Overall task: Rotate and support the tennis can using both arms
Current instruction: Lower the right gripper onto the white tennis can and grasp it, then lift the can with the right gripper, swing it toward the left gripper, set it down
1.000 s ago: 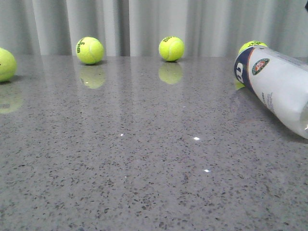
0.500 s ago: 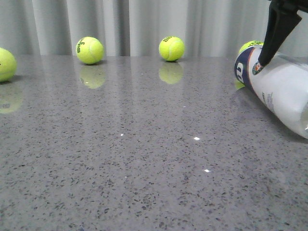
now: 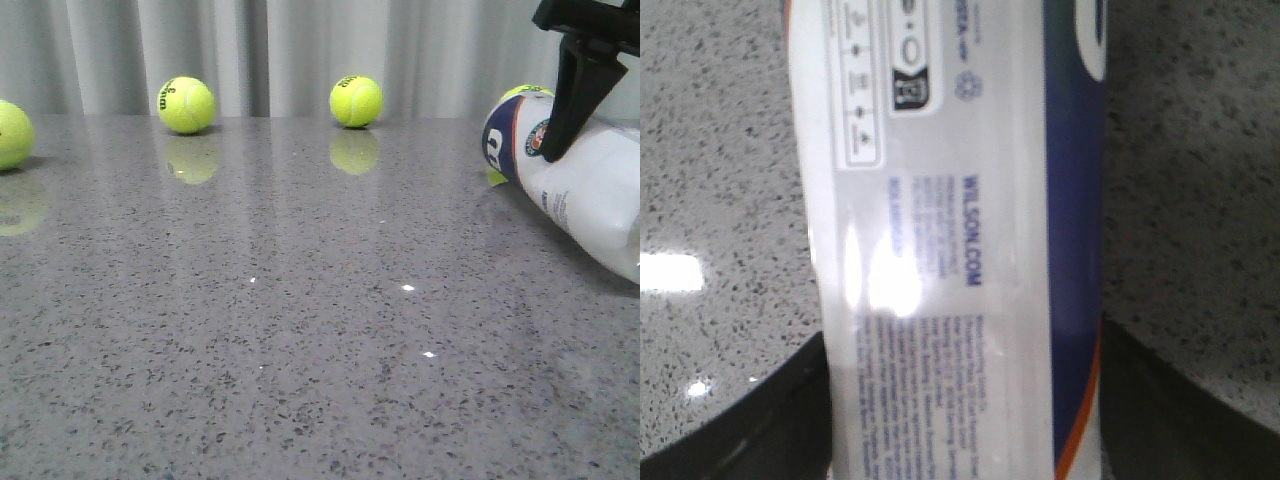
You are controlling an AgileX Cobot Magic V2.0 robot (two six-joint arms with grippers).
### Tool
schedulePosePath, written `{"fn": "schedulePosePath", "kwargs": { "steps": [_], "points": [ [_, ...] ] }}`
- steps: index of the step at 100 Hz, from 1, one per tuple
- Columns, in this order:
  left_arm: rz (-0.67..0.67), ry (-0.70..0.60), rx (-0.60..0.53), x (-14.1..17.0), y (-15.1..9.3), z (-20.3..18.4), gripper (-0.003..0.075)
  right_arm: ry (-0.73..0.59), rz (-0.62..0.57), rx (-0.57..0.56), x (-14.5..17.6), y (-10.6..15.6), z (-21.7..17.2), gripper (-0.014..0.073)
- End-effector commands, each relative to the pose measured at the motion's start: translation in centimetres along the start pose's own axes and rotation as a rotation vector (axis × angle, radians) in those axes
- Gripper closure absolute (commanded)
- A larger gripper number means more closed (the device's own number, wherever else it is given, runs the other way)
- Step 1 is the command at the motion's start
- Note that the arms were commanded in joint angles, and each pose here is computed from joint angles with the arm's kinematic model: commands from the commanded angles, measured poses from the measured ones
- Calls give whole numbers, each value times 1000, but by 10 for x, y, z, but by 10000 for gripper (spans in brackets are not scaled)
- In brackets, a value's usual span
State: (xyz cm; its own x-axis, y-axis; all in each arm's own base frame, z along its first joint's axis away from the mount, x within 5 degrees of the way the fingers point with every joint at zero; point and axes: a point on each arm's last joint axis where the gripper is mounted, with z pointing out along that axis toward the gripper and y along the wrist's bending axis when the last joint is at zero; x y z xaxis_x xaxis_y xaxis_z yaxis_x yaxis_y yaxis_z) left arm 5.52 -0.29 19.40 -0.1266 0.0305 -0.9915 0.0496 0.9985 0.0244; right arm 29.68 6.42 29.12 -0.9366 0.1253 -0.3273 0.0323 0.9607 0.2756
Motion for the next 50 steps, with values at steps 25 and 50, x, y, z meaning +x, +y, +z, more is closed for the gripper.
{"fn": "schedulePosePath", "kwargs": {
  "steps": [25,50],
  "points": [
    [-12,-69,-4,7,0,1,741,-234,-598,-67,-17,80,-54,242],
    [-12,-69,-4,7,0,1,741,-210,-1144,-55,-18,105,-44,242]
  ]
}}
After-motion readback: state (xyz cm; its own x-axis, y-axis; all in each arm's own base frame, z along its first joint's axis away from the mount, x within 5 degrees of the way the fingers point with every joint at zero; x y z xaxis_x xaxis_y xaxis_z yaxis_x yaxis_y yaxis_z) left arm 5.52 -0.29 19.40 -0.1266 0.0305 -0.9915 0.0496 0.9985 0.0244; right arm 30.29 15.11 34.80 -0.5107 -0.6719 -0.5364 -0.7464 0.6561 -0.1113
